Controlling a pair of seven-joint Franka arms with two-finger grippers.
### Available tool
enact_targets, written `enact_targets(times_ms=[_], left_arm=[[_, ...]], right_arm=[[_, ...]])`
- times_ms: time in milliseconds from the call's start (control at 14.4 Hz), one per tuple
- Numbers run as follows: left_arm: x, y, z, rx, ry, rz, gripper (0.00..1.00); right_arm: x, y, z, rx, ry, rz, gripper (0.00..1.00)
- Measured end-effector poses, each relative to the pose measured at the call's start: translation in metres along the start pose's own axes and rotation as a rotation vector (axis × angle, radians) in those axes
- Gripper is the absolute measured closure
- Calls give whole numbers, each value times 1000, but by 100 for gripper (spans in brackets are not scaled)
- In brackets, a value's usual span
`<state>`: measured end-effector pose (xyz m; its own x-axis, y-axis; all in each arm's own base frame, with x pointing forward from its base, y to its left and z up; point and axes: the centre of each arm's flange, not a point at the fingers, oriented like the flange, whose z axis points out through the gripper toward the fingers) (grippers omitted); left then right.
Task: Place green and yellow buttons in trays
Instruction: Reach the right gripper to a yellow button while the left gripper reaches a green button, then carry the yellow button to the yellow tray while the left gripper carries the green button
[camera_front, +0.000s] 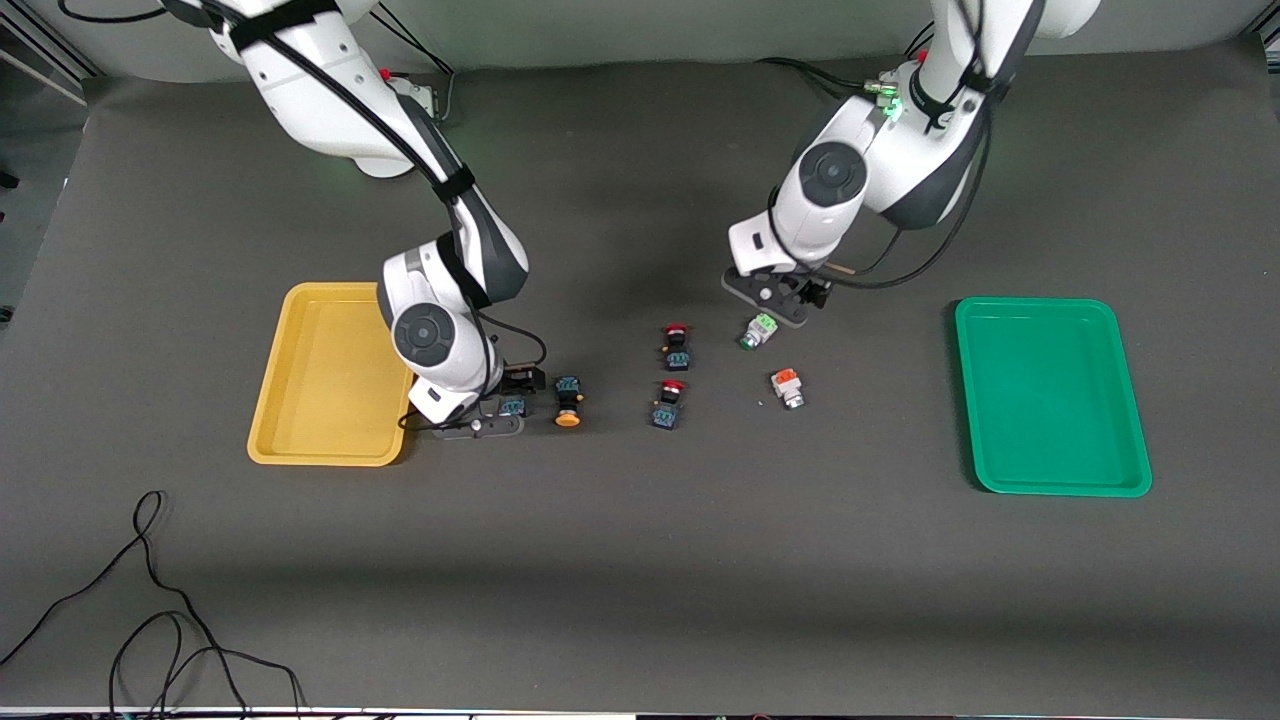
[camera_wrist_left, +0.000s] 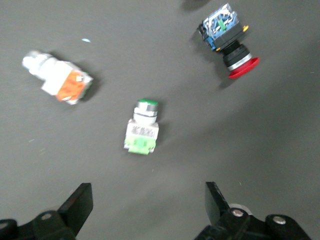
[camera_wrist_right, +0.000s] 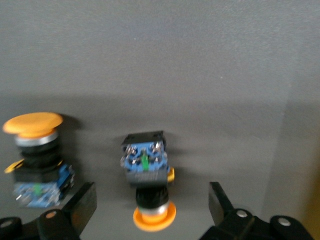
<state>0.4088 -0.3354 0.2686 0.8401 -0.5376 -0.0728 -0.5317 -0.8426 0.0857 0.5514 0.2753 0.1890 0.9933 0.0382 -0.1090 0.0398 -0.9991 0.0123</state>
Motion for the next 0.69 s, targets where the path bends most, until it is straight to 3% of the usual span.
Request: enact_targets(times_ms=[208, 555, 624, 694], left_arm=[[5, 3, 50, 0, 5, 4, 0], [6, -3, 82, 1, -6, -7, 2], [6, -4, 83, 1, -7, -14, 3], [6, -4, 83, 2, -6, -26, 14]], right_arm=[[1, 0, 12, -4, 7, -1, 4], [5, -1, 2, 4, 22, 2, 57], [6, 0, -7, 8, 23, 10, 57], [7, 3, -22, 9, 11, 26, 57]])
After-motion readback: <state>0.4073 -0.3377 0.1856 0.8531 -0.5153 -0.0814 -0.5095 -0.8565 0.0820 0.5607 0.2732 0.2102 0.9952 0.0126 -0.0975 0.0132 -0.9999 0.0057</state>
